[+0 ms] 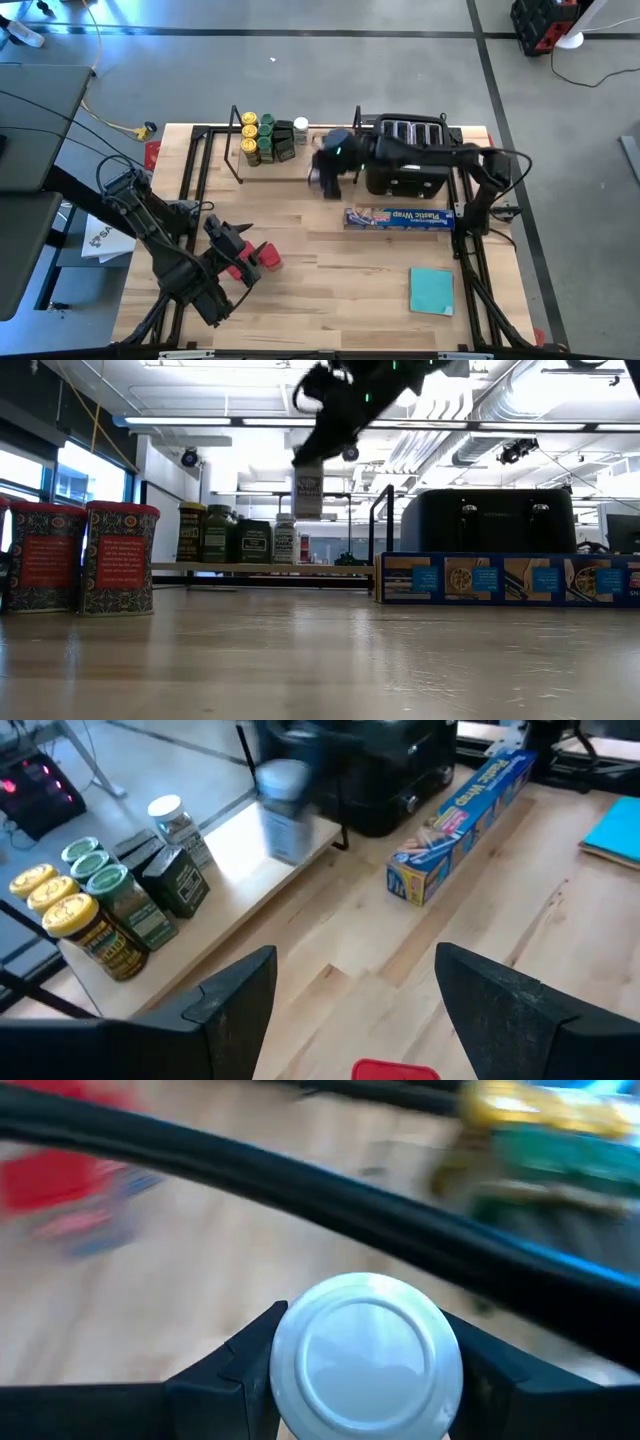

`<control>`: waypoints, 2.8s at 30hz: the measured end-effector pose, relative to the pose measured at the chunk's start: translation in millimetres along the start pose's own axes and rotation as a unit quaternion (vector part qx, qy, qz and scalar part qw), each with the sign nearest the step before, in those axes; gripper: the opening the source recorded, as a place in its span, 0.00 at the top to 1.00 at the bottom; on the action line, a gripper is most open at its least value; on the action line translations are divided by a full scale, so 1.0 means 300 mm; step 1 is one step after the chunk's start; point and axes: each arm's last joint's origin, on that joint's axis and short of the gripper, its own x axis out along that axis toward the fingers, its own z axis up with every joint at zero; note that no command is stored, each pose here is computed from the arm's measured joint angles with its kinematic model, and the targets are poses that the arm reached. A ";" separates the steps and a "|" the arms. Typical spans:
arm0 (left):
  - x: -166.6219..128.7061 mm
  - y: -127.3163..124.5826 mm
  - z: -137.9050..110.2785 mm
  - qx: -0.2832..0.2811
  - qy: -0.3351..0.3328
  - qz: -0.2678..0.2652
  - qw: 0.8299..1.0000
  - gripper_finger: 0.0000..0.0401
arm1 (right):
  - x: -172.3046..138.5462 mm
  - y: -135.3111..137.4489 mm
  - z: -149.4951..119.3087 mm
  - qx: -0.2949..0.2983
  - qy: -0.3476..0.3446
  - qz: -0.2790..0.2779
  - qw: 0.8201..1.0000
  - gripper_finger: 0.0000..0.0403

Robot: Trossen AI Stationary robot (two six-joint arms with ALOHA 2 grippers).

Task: Shelf spices
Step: Put the white seasoning bottle on the shelf aligned with the other white seasoning bottle

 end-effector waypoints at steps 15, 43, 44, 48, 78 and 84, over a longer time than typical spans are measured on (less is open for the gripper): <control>0.004 -0.002 0.002 -0.005 -0.014 0.000 1.000 0.33 | 0.190 -0.298 -0.164 0.098 -0.027 -0.037 0.994 0.53; 0.003 -0.010 -0.001 -0.017 0.006 -0.008 1.000 0.33 | 0.154 -0.324 -0.092 0.087 -0.078 -0.082 0.990 0.35; 0.003 -0.010 -0.001 -0.018 0.006 -0.008 1.000 0.33 | 0.140 -0.320 -0.081 0.083 -0.080 -0.082 0.990 0.35; 0.003 -0.011 -0.001 -0.018 0.006 -0.008 1.000 0.33 | 0.074 -0.303 -0.042 0.069 -0.083 -0.087 0.990 0.35; 0.002 -0.012 -0.001 -0.016 0.006 -0.010 1.000 0.33 | 0.311 -0.229 -0.221 0.042 0.081 -0.061 0.994 0.99; 0.003 -0.012 0.000 -0.016 0.006 -0.010 1.000 0.33 | 0.306 -0.251 -0.231 0.057 0.087 -0.082 0.991 0.99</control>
